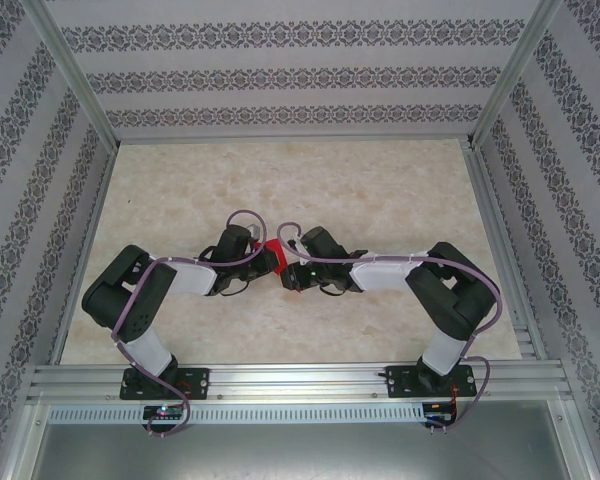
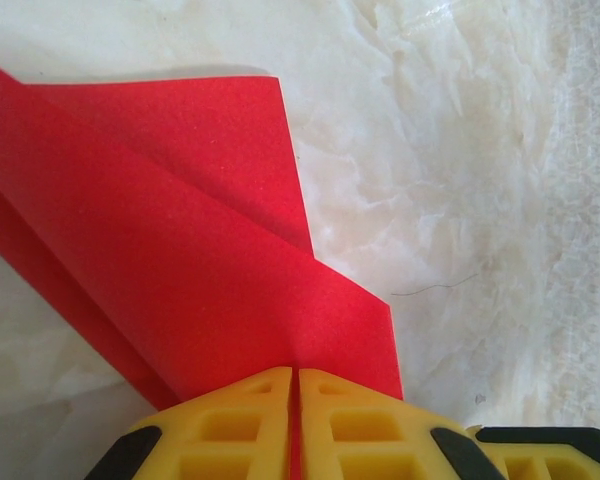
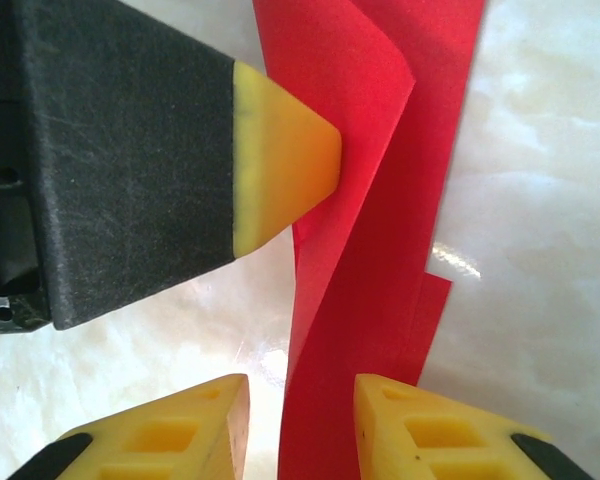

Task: Fold a paper plane with a square sheet of paper (pick it up from the middle)
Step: Fold the wing for the fifth time at the center of the table.

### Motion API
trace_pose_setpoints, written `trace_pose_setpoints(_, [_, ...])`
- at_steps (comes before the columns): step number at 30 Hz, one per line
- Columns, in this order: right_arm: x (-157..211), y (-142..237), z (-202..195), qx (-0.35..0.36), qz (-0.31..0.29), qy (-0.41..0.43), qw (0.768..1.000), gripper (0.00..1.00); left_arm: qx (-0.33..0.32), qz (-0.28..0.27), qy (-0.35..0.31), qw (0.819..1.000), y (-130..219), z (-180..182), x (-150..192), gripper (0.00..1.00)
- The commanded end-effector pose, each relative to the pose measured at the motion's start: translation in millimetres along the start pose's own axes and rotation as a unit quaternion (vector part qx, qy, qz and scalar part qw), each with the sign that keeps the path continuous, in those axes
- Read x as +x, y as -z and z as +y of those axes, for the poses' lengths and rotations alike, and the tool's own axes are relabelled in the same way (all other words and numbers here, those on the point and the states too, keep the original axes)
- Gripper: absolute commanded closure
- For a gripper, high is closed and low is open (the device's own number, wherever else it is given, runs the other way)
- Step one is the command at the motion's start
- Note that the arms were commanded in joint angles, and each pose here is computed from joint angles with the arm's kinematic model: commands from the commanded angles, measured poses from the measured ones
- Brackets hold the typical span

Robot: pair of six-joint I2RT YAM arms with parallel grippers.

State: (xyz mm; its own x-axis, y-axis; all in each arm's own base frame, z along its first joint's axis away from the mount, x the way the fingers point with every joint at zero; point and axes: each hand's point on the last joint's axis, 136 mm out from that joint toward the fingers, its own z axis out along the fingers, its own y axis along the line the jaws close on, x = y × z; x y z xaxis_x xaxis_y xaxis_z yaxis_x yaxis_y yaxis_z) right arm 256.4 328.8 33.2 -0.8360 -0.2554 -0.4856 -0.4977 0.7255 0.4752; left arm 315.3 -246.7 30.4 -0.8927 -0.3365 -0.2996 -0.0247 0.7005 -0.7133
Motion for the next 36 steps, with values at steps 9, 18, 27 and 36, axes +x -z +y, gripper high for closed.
trace_pose_setpoints(9, [2.8,-11.2,3.1,-0.019,0.005,0.007,1.0,0.86,-0.013,0.003,-0.006,1.0,-1.4,-2.1,0.5,0.9])
trace_pose_setpoints(18, [5.8,-13.3,0.9,-0.05,0.012,-0.03,0.998,0.89,-0.015,0.001,-0.016,1.0,4.7,-3.8,-0.1,0.9])
trace_pose_setpoints(27, [14.8,-19.3,-6.5,-0.078,0.036,-0.087,0.993,0.94,0.033,-0.002,-0.048,0.998,19.6,-27.4,0.0,0.88])
trace_pose_setpoints(36, [20.4,-21.9,-10.8,-0.075,0.053,-0.109,0.99,0.92,0.039,0.018,-0.04,0.998,17.7,-20.8,14.4,0.88])
